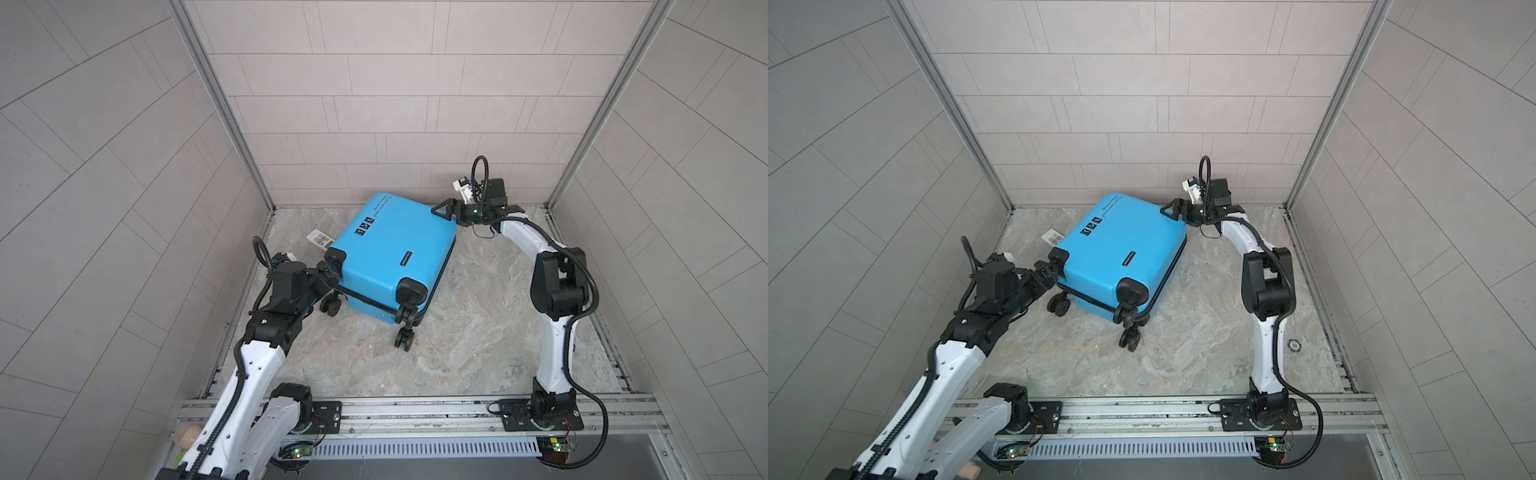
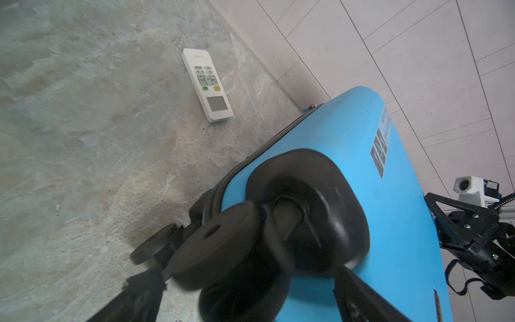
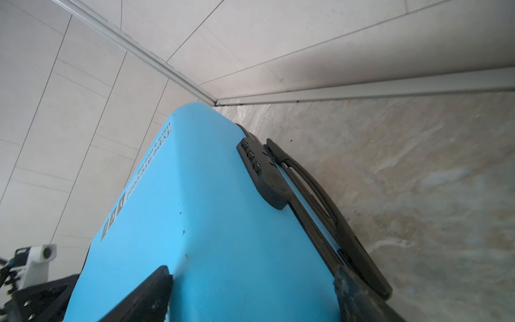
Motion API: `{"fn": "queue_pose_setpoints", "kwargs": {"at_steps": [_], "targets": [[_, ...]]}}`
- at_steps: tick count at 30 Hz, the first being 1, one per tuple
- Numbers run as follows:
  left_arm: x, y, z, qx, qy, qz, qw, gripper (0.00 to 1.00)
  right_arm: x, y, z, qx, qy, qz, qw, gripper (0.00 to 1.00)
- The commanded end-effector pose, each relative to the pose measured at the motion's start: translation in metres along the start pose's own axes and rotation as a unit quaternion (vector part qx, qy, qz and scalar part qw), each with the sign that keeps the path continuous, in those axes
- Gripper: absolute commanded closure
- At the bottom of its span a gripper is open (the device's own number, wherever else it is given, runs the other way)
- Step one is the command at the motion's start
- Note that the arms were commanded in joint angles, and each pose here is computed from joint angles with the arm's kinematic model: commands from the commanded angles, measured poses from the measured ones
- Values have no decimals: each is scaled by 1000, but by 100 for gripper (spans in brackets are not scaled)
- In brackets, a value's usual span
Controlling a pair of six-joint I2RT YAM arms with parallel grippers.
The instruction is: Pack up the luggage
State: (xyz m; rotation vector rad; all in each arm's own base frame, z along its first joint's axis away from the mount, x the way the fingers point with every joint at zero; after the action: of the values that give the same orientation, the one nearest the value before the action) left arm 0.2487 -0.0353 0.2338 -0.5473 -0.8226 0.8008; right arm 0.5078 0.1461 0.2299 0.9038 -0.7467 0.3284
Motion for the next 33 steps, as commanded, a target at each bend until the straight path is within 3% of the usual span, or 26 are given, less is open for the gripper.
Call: {"fn": "queue_pose_setpoints", "kwargs": {"at_steps": [1,10,17,26,33], "targets": [[2,-18,-7,-55,16,-1,998,0,-38,24,-3,38,45,-18,998,8],[-7,-27,-34,-82,64,4,995,1,-79,38,31,-4,53,-20,998,10],[-17,-42,-56,-91,91,-4,992,2,-88,23,68,-63,25,-54,996,9],[-25,-93,-104,-109,114,-44,987,2,-110,14,111,-128,3,-97,987,10],[-22,-136,-160,-116,131,-72,982,2,-140,27,135,-182,15,-120,976,11]]}}
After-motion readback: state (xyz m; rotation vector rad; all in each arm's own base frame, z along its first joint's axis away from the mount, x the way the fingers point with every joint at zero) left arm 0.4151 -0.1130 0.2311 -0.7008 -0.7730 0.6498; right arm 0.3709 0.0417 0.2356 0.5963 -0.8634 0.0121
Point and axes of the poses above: each gripper's point midway between its finger pads, its own z axis back along the fingers, its own y axis along the line the jaws close on, x = y × z, the point moved 6 cm from there along z, back along the fingers, and after that the axes turned 11 degrees about z, right-handed, at the moved point
